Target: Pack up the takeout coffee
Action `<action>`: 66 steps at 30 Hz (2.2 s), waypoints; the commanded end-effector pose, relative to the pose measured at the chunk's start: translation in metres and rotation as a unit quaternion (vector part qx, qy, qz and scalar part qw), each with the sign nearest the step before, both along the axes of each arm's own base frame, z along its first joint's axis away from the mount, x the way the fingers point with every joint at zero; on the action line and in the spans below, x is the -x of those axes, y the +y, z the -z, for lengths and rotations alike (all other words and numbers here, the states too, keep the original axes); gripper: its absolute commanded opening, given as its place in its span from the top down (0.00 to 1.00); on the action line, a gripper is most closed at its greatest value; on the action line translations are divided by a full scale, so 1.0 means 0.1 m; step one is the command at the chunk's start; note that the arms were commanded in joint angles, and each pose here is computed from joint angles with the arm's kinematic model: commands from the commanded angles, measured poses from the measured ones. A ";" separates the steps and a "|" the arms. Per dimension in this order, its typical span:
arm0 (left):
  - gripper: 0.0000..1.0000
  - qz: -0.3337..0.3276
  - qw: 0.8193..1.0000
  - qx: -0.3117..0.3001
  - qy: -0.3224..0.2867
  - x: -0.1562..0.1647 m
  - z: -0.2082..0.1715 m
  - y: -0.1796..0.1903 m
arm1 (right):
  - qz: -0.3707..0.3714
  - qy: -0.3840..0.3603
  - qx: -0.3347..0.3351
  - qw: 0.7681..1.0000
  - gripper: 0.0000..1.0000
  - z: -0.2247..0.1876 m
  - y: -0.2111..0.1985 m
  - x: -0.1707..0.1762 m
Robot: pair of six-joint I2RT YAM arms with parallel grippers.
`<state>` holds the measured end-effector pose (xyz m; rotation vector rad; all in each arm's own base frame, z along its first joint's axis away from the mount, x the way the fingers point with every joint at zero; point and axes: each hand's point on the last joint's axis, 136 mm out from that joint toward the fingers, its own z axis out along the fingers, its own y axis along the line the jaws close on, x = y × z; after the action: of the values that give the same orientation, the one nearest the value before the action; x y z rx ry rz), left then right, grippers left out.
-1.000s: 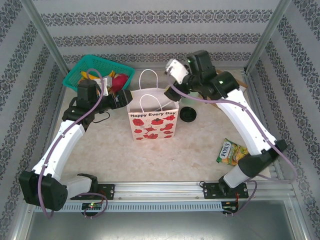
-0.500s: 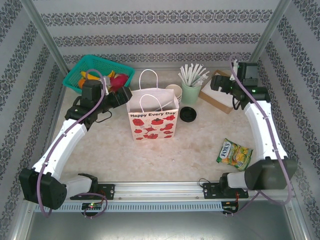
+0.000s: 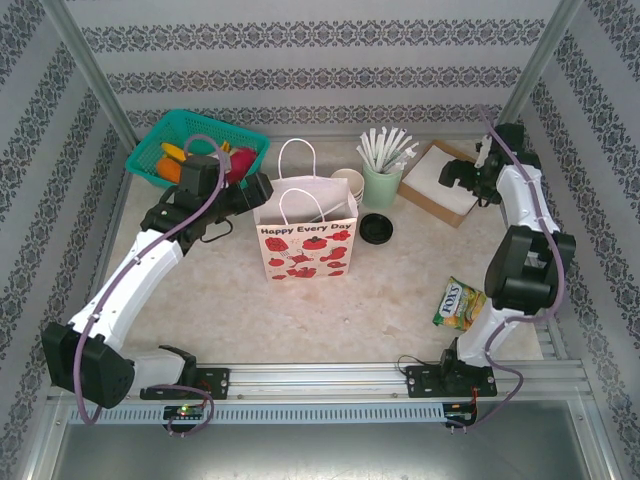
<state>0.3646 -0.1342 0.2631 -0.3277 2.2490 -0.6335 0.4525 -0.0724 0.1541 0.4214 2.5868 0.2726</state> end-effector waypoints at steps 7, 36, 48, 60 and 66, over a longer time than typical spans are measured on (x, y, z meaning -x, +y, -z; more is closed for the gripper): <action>0.00 -0.021 1.000 -0.007 0.020 0.01 0.06 0.00 | -0.021 0.063 -0.044 0.997 0.02 0.47 0.08 -0.20; 0.00 -0.039 0.999 -0.011 0.033 0.01 0.25 0.05 | -0.046 0.137 -0.146 0.979 0.02 0.81 1.04 0.40; 0.00 -0.031 0.999 -0.008 0.034 -0.03 0.28 0.01 | -0.073 0.101 -0.209 0.970 0.02 0.60 1.56 0.32; 0.00 -0.032 0.999 -0.012 0.033 -0.03 0.29 0.02 | -0.069 0.065 -0.153 0.984 0.02 0.32 1.36 0.34; 0.00 -0.010 1.000 0.004 0.015 -0.05 0.22 -0.07 | -0.020 0.041 -0.032 0.998 0.02 0.27 0.69 0.35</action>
<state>0.3689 -0.1305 0.2359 -0.4179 2.2978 -0.5769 0.4221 0.0381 0.1311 0.3924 2.6645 0.6100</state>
